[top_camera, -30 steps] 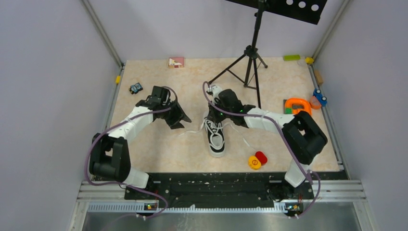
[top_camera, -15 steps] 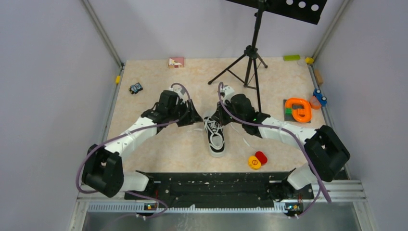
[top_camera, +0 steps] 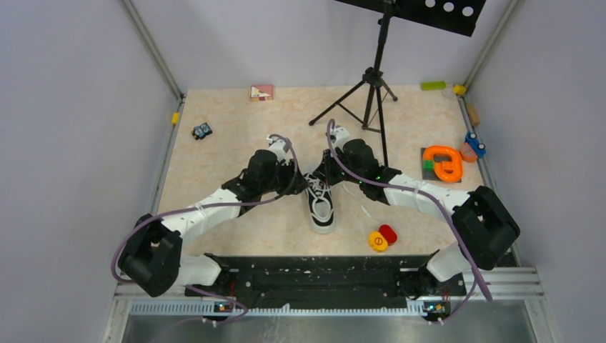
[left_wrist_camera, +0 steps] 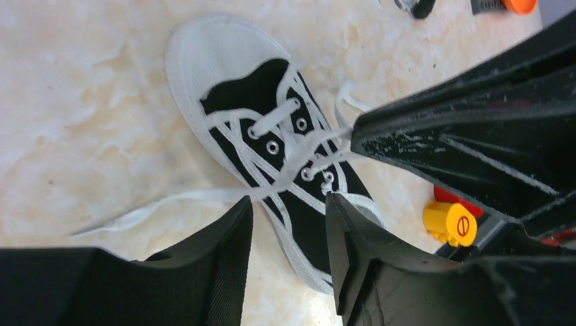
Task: Tie the shoes
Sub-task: Wrap the shoelace around the shoelace.
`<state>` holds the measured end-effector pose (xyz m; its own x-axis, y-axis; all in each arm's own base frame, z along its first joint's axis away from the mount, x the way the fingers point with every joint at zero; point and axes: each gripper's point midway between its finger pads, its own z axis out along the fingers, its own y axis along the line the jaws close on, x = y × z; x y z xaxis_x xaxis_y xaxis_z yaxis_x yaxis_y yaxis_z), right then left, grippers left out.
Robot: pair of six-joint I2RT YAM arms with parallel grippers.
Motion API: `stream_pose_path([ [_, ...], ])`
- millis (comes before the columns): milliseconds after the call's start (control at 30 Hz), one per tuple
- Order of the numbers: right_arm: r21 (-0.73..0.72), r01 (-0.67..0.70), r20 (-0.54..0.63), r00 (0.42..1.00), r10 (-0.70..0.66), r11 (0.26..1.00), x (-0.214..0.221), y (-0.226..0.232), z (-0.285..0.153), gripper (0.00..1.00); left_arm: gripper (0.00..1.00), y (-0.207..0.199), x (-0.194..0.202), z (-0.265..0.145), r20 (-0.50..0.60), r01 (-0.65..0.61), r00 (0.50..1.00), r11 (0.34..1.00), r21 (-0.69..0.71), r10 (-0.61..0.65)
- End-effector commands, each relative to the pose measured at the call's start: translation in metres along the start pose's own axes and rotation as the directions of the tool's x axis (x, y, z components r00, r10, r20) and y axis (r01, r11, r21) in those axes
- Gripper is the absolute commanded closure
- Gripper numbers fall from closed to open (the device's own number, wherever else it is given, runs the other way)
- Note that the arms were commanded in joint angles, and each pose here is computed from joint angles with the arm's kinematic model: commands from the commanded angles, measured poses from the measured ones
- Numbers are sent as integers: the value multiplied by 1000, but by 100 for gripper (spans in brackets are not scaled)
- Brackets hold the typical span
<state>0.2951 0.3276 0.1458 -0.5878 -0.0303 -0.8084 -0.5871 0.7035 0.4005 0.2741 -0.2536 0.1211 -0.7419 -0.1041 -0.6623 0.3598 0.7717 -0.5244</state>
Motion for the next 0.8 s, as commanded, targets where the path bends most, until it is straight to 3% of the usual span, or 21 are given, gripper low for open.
stream_pose_path([
  [0, -41, 9, 96, 995, -5, 999, -29, 18, -1, 100, 53, 0, -36, 5, 134, -56, 989, 998, -25, 59],
  [267, -36, 2, 96, 995, 1, 999, -29, 16, -1, 100, 59, 2, -31, 12, 109, -83, 990, 996, -25, 85],
  [500, -27, 2, 82, 997, 0, 1000, -25, 14, 1, 100, 98, -9, -19, 17, 40, -55, 998, 998, 40, 53],
  [600, -26, -1, 82, 997, 3, 1000, -25, 14, 1, 100, 100, -11, -8, 20, -27, -44, 999, 998, 50, 45],
  [767, -25, 1, 79, 997, 1, 1000, -24, 14, 0, 100, 100, -16, 0, 23, -42, -34, 998, 996, 83, 38],
])
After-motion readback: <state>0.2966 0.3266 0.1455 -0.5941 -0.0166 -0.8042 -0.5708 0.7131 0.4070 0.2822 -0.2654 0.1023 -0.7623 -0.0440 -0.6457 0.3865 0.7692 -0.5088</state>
